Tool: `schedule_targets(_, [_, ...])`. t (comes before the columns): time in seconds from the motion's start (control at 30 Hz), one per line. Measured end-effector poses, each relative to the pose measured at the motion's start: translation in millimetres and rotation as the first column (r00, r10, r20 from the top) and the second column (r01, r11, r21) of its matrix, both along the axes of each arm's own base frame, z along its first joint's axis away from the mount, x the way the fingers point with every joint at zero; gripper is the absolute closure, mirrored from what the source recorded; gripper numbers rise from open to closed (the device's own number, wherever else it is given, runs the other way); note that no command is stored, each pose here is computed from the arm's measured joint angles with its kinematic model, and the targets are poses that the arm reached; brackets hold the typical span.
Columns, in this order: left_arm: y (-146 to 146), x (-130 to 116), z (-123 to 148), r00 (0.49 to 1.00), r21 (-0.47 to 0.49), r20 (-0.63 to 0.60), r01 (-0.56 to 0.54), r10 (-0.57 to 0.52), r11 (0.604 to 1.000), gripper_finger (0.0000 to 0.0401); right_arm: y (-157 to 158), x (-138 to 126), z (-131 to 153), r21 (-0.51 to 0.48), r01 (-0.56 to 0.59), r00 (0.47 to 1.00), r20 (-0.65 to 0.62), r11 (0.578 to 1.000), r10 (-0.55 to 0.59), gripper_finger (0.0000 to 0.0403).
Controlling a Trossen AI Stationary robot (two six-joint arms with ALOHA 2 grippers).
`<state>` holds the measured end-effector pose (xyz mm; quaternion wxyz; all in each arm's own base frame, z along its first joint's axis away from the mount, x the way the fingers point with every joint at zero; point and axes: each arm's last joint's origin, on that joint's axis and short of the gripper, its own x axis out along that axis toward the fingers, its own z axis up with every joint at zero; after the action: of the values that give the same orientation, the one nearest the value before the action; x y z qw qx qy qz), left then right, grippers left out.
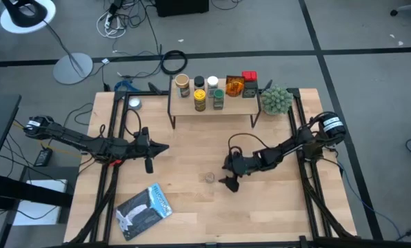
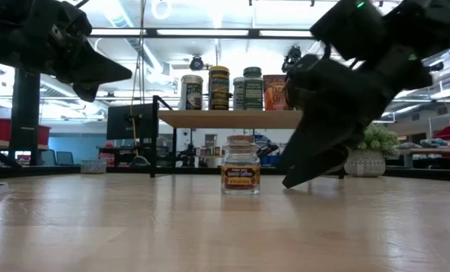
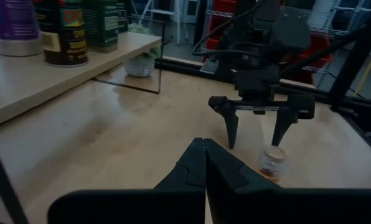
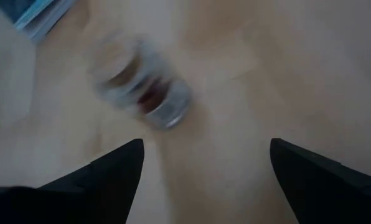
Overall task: Shelf spices
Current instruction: Put the brown seasoning bottle on the shelf
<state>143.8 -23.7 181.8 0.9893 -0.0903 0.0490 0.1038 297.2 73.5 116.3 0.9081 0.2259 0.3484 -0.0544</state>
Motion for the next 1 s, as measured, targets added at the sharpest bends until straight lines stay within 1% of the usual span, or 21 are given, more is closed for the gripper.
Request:
schedule_targets(0.17, [-0.4,0.1,0.0,1.000,-0.002,0.000,0.013,-0.013,1.000,0.0399,11.7,-3.1,0.5,-0.083,-0.030,0.999,0.018,0.996,0.032,0.0058])
schedule_targets(0.37, [-0.4,0.1,-0.1,1.000,-0.017,0.001,0.013,-0.013,1.000,0.0399,17.6,-2.2,-2.3,-0.132,0.008,0.999,0.051,0.991,-0.002,0.0058])
schedule_targets(0.43, [-0.9,0.1,-0.2,1.000,-0.021,0.001,0.031,-0.031,0.999,0.0399,18.2,-2.8,-7.4,-0.155,0.024,0.999,0.042,0.988,-0.018,0.0058])
schedule_targets(0.5, [-1.5,0.2,-0.2,0.999,-0.024,0.001,0.051,-0.051,0.998,0.0399,19.1,0.2,-12.3,-0.159,0.044,0.998,0.062,0.986,-0.034,0.0058])
schedule_targets(0.57, [-1.9,0.3,0.1,0.998,-0.027,0.004,0.063,-0.063,0.998,0.0399,22.0,6.2,-17.5,-0.132,0.052,0.992,0.120,0.990,-0.036,0.0058])
schedule_targets(0.63, [-1.9,0.3,-0.2,0.998,-0.029,0.001,0.062,-0.062,0.998,0.0399,24.6,10.3,-22.8,-0.127,0.048,0.985,0.169,0.991,-0.026,0.0059])
schedule_targets(0.77, [-2.0,0.4,-0.2,0.998,-0.030,0.002,0.067,-0.067,0.997,0.0399,28.8,20.4,-29.1,-0.183,0.052,0.976,0.216,0.982,-0.012,0.0059])
schedule_targets(1.0, [-2.2,0.3,-0.3,0.997,-0.030,0.000,0.071,-0.071,0.997,0.0399,32.0,39.6,-38.3,-0.260,0.043,0.975,0.220,0.965,0.016,0.0059])
